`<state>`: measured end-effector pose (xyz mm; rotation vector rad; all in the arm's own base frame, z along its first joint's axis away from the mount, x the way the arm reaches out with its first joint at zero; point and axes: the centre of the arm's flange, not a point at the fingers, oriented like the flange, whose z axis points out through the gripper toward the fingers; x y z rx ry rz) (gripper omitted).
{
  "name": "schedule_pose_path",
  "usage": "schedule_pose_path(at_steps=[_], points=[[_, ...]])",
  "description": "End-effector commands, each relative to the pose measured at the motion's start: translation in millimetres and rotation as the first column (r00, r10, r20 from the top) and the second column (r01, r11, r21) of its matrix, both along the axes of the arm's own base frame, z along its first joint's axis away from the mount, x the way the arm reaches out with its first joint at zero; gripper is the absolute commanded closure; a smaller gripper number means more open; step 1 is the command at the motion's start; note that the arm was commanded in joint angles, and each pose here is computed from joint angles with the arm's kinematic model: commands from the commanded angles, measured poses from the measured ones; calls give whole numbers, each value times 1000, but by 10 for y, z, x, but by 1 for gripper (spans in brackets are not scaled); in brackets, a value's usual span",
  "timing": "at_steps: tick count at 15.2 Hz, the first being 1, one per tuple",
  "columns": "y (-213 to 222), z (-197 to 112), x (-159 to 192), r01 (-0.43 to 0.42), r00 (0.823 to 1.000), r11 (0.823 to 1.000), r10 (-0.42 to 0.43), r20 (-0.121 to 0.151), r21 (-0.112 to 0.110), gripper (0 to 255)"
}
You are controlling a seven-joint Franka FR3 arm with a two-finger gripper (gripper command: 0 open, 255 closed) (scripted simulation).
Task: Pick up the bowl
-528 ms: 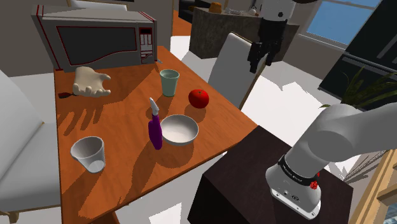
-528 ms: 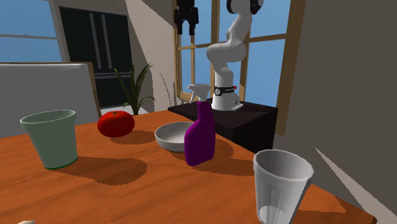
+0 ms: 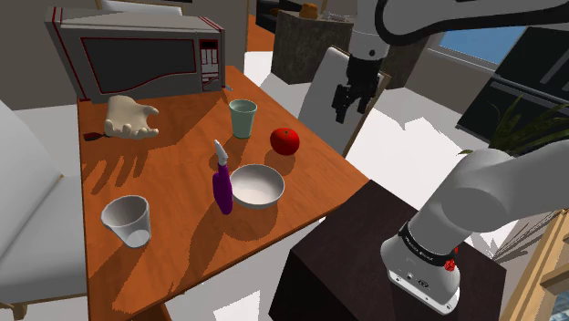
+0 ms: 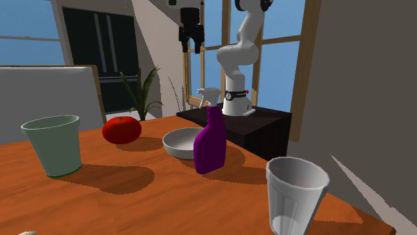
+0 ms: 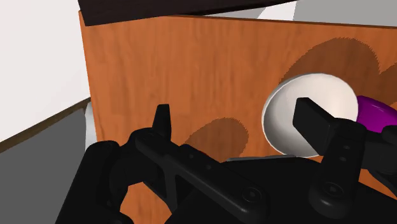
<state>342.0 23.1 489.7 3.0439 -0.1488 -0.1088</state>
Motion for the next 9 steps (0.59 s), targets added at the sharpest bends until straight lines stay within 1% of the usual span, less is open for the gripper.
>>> schedule_pose_path(at_steps=[1, 9], points=[[59, -224, 113, 1, 1000, 1000, -1, 9, 16, 0], [236, -1110, 569, 0, 999, 997, -3, 35, 76, 0]])
